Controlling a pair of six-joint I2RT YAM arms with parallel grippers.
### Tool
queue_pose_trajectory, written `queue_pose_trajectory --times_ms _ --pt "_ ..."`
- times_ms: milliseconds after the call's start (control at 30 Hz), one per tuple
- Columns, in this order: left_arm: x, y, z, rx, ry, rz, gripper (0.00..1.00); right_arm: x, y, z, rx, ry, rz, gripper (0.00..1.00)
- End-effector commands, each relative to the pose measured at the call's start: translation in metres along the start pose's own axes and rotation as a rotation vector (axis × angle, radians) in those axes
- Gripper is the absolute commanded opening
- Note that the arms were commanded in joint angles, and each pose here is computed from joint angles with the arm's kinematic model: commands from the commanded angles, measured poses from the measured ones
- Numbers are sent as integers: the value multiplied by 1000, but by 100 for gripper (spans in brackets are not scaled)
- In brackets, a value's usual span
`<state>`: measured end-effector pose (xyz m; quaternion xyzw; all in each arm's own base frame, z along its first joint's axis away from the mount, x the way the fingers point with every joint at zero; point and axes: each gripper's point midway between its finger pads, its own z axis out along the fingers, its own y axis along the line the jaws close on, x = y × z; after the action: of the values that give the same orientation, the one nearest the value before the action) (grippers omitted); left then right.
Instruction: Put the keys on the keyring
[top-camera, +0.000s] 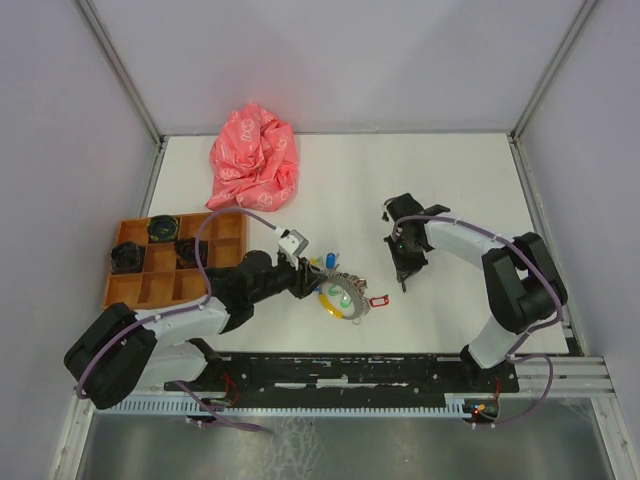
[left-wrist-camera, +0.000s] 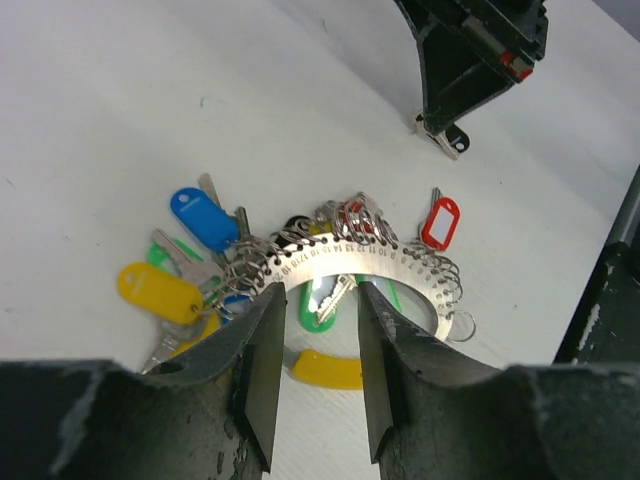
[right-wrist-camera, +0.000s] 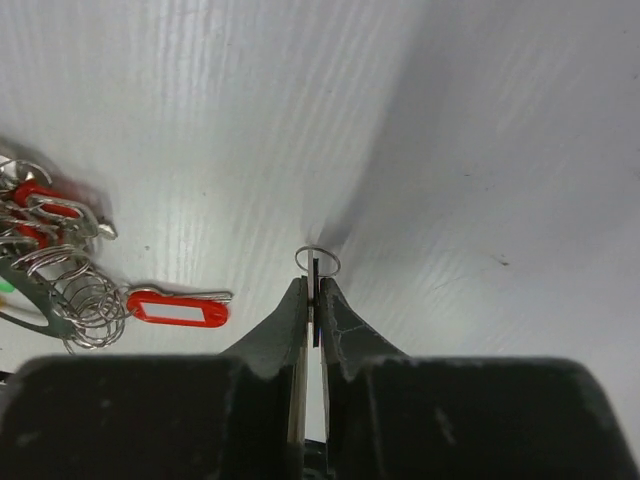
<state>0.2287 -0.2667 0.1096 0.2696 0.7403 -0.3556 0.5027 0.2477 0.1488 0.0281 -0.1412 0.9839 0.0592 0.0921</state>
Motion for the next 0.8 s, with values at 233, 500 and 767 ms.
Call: queue_pose_trajectory --times_ms 233,500,767 --pt "39 -39 11 -5 252 -183 43 -15 -6 -9 2 -31 65 36" --pt "70 -15 8 -192 368 -227 45 -13 39 -54 -116 -192 -95 56" --pt "86 21 15 -335 430 -199 39 30 109 -45 -309 -202 -202 57"
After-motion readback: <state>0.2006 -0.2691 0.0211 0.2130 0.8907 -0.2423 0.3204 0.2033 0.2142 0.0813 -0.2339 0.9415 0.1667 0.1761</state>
